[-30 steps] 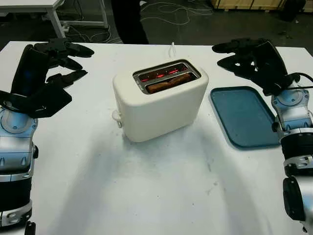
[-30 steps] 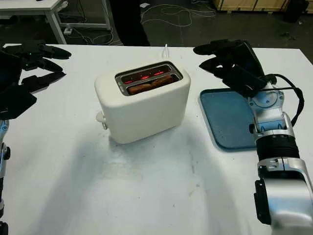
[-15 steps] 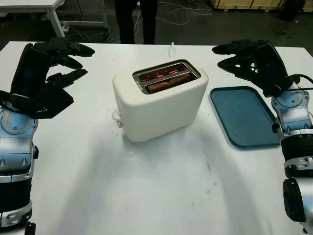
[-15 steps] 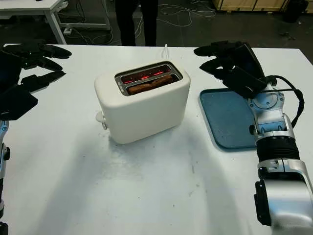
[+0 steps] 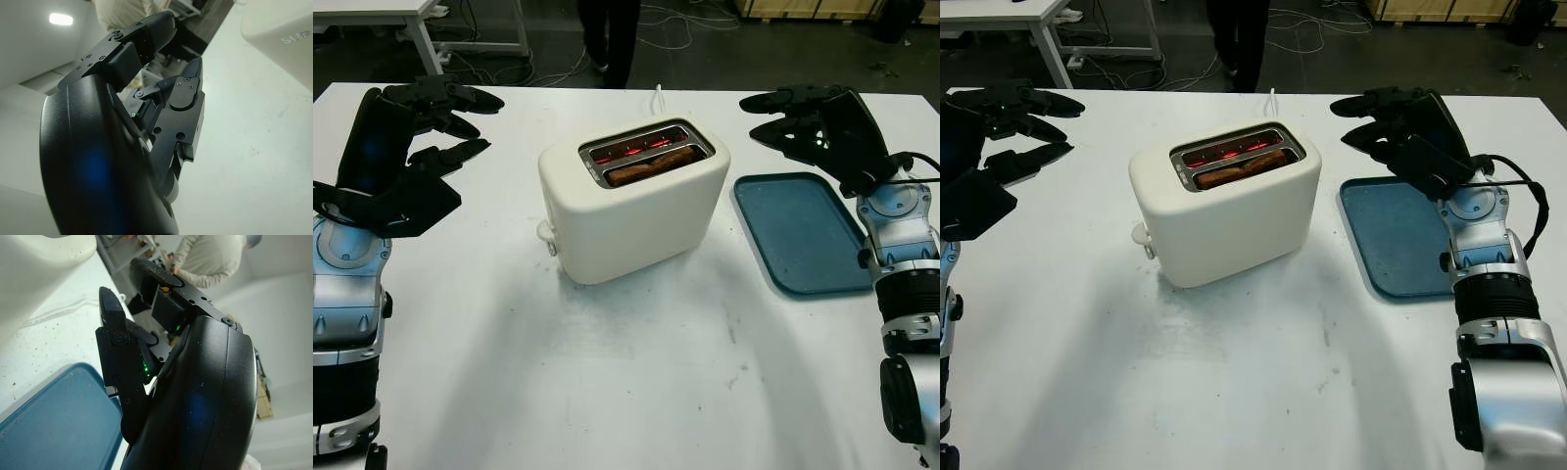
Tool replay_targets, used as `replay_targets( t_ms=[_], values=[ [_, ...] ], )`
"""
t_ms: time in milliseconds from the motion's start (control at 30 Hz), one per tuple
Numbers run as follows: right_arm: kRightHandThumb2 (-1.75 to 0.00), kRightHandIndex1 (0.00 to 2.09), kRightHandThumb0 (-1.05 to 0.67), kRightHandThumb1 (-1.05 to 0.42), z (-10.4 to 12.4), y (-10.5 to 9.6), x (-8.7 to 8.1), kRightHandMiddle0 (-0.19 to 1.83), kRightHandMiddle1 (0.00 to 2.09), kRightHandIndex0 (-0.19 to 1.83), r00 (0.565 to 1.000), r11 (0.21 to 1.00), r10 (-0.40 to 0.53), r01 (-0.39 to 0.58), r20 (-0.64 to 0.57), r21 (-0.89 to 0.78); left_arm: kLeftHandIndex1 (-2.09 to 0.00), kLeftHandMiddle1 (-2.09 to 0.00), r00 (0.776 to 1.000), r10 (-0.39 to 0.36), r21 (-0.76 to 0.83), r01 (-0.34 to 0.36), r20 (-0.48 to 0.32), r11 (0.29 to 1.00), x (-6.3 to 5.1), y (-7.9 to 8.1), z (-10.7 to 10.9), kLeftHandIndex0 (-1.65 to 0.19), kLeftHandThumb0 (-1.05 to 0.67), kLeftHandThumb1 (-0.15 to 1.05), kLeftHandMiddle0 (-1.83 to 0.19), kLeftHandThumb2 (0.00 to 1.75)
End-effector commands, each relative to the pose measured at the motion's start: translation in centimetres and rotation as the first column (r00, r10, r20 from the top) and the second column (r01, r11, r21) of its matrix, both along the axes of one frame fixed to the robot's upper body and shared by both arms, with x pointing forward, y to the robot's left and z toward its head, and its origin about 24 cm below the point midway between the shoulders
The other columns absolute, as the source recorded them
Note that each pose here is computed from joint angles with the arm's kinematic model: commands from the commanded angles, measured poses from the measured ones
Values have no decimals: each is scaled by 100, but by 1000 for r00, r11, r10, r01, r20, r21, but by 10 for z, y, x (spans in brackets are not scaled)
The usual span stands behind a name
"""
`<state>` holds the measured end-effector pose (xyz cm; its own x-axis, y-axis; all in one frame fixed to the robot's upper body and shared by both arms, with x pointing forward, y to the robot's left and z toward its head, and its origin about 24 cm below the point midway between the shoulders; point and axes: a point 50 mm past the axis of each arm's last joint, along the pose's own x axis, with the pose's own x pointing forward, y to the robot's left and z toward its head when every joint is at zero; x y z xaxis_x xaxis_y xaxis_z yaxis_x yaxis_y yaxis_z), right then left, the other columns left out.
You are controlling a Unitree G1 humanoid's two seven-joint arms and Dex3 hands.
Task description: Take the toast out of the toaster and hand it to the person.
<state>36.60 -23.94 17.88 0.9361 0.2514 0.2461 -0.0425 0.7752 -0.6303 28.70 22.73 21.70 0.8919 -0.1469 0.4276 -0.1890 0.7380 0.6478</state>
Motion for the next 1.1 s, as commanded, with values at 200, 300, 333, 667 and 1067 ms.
replay_targets(
  t_ms=[200, 300, 333, 667, 1067],
  values=[
    [-4, 24, -35, -92, 3, -2, -1, 95, 1, 101, 1000, 1000, 5, -5, 28, 2, -45, -86, 1000, 1, 8, -1, 10, 1000, 0, -2, 3, -79, -4, 89, -72, 3],
    [-4, 24, -36, -92, 3, -2, -1, 95, 1, 102, 1000, 1000, 5, -5, 27, 5, -45, -86, 1000, 1, -2, -1, 6, 1000, 0, -2, 4, -79, -3, 89, -71, 3],
    [-4, 24, -35, -92, 3, -2, -1, 95, 1, 101, 1000, 1000, 2, -2, 26, 2, -45, -86, 1000, 2, -1, -2, 5, 1000, 0, -2, 4, -79, -3, 89, -71, 3],
    [-5, 24, -34, -92, 4, -1, -1, 95, 0, 102, 1000, 1000, 8, -8, 24, 18, -45, -86, 1000, 1, -5, -1, 8, 1000, 0, -3, 4, -78, -3, 89, -70, 3],
    [-5, 24, -34, -92, 4, 0, 0, 95, 0, 103, 1000, 1000, 3, -2, 28, -16, -45, -86, 1000, 2, 17, -2, 24, 1000, -2, 0, 6, -79, -2, 88, -71, 2]
  ],
)
